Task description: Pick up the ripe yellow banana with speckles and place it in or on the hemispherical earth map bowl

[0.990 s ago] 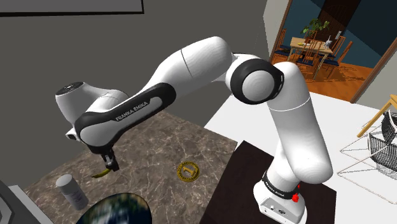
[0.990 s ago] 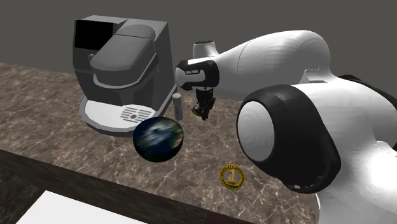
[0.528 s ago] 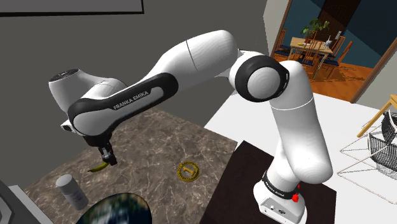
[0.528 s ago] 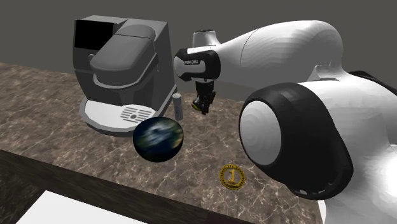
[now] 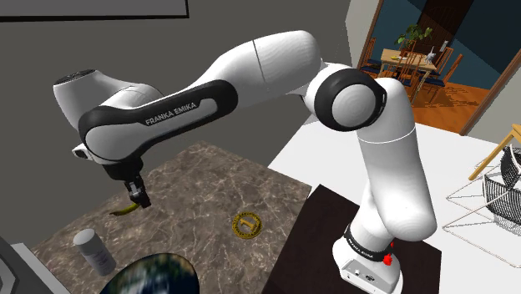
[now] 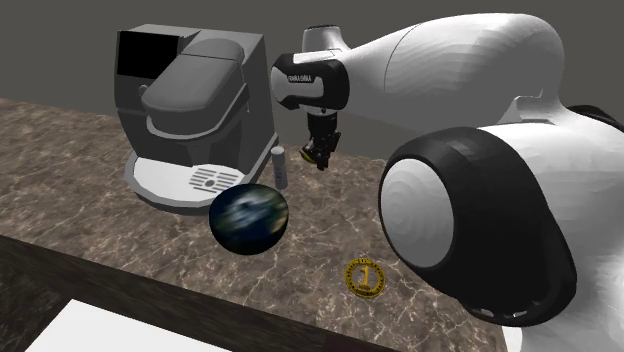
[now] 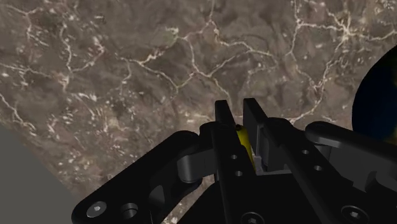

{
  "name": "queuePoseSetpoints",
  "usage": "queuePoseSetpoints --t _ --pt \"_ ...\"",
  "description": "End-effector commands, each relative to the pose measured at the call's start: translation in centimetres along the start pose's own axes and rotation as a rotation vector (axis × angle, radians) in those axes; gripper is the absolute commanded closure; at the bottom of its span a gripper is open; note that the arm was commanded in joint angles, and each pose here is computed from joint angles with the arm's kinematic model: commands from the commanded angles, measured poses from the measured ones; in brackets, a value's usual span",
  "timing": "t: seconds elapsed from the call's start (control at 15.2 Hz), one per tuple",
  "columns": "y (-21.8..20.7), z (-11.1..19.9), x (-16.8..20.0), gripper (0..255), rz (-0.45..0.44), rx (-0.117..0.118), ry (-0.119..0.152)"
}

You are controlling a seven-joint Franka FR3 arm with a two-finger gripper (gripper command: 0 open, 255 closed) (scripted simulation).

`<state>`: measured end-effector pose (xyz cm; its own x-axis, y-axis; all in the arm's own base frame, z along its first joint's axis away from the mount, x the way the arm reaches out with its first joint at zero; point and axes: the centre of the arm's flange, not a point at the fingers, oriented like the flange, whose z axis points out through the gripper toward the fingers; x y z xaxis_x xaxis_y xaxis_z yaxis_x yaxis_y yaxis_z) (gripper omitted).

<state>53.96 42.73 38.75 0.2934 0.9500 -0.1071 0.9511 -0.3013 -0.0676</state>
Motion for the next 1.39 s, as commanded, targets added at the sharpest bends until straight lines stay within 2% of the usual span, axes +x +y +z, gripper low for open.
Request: queuePoseSetpoints --t 0.0,1.12,1.32 --pt "0.0 -1.1 -0.1 255 0.0 0.0 0.0" --pt "-0.6 -9.9 -1.0 255 0.0 0.0 0.0" --pt "-4.5 -9.6 -0.7 255 0.0 0.0 0.0"
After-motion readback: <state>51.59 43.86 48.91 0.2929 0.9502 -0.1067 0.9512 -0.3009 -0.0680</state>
